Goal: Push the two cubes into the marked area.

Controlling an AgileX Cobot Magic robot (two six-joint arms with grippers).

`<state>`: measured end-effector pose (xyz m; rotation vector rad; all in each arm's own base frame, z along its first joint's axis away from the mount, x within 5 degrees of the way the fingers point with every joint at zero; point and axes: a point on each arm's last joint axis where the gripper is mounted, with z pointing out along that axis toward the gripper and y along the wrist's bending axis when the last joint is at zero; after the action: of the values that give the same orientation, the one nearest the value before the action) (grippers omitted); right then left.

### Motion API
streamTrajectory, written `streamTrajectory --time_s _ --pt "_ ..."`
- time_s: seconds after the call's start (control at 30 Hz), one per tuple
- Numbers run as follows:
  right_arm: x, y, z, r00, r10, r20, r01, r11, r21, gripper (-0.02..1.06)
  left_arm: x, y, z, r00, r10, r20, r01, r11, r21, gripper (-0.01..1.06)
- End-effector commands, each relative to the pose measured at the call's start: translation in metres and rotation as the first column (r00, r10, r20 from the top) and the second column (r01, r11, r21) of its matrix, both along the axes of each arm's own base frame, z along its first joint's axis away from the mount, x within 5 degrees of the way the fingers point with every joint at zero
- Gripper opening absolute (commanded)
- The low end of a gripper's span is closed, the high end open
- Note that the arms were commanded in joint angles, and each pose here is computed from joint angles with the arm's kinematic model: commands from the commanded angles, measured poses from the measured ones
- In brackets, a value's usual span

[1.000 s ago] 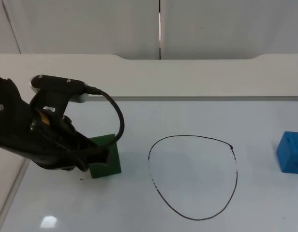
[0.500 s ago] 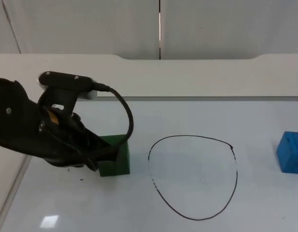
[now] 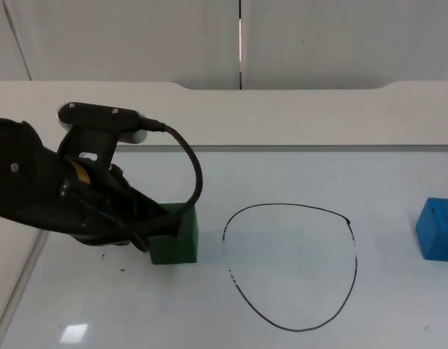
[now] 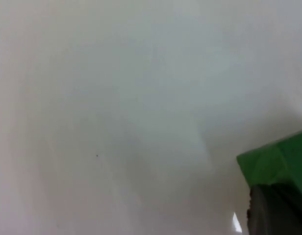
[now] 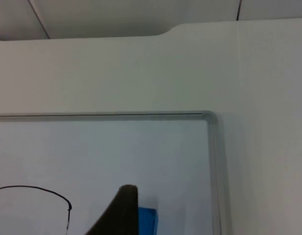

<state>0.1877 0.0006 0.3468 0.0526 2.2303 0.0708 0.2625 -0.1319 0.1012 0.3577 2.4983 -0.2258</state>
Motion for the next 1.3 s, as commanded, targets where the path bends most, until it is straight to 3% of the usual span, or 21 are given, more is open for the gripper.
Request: streamTrajectory --time_s 0.0,1.27 --pt "0.001 -0.001 -0.001 1.000 -0.001 0.006 0.001 1.000 -0.006 1.05 0.002 -0.003 0.001 1.000 0.011 0.011 -0.011 1.000 -0.015 0.00" --pt "0.001 -0.001 -0.001 1.000 0.000 0.010 0.000 1.000 -0.004 1.05 -0.007 -0.031 -0.007 0.999 -0.042 0.017 0.043 0.998 -0.045 0.00"
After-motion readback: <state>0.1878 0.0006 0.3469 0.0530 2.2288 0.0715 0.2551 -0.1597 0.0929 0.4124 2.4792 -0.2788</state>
